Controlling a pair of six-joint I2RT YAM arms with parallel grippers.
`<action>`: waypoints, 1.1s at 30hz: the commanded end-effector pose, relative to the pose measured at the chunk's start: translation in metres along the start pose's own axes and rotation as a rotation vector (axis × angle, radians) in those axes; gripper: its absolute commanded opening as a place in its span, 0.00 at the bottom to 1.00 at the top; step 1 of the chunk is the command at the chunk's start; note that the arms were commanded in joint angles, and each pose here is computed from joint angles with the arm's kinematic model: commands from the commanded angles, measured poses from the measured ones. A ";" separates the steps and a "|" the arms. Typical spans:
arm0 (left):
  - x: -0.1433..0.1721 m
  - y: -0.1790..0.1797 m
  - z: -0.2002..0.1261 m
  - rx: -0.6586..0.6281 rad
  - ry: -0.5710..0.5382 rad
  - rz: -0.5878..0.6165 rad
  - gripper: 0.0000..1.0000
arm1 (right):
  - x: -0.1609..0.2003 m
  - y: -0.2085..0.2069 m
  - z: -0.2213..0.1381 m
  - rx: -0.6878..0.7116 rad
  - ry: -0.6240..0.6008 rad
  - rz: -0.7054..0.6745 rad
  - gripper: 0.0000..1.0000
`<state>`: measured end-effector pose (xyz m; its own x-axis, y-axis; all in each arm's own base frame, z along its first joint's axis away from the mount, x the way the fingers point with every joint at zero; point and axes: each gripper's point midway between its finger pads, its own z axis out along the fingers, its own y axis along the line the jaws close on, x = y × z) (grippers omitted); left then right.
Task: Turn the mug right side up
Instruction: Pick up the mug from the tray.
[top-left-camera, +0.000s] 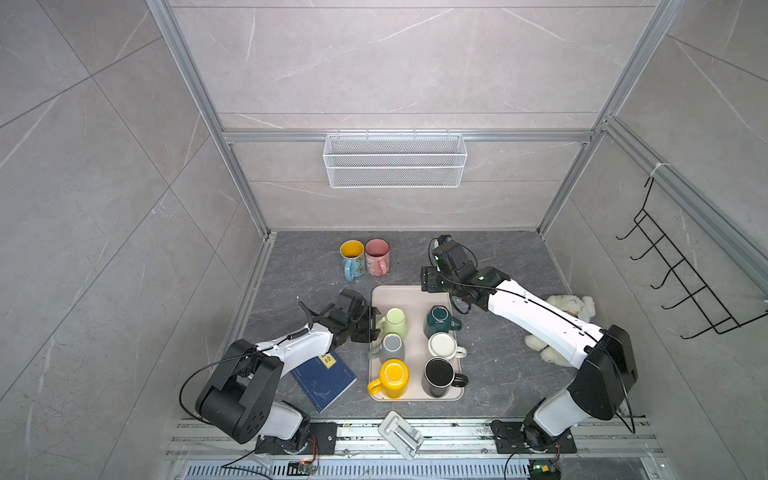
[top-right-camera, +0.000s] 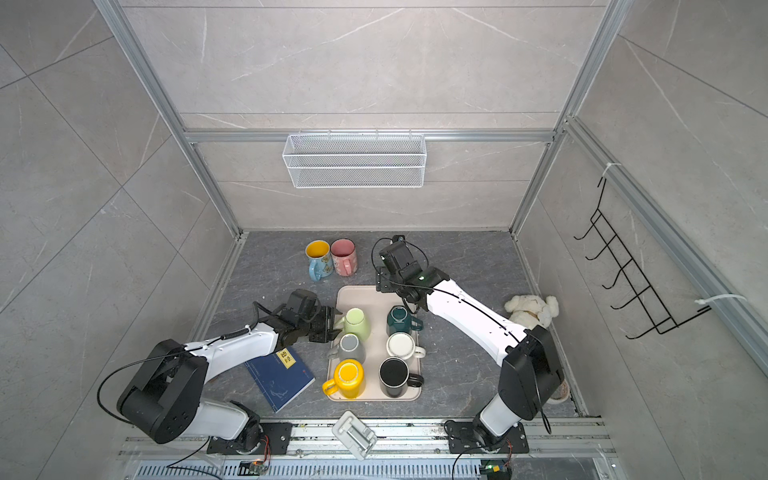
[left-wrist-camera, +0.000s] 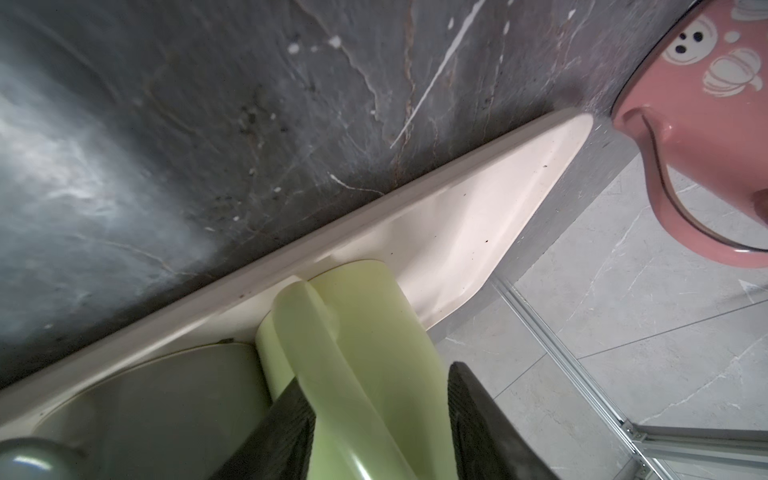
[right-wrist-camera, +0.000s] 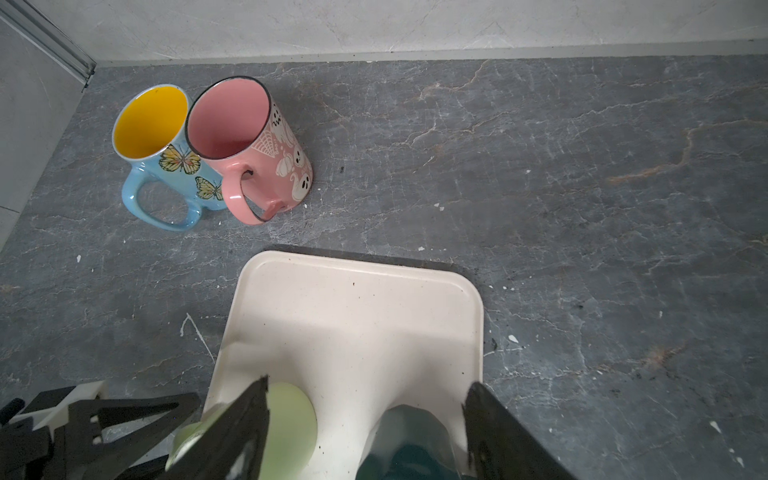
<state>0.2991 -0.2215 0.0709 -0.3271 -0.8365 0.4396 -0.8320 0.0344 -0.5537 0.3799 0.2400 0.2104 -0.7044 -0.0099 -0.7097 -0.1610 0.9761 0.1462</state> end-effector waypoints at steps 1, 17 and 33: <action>0.013 -0.020 0.000 0.045 0.044 -0.003 0.53 | -0.003 -0.005 -0.009 -0.001 -0.018 0.027 0.76; 0.006 -0.025 0.011 0.047 0.010 0.010 0.39 | 0.001 -0.015 -0.007 0.021 -0.011 0.039 0.76; 0.007 -0.044 0.017 0.080 0.004 0.028 0.23 | 0.004 -0.028 -0.004 0.051 -0.005 0.052 0.76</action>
<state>0.3275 -0.2355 0.0726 -0.3349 -0.8342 0.4381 -0.8123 0.0199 -0.5830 0.3810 0.2193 0.2027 -0.7148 0.0164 -0.6991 -0.1146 0.9835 0.1403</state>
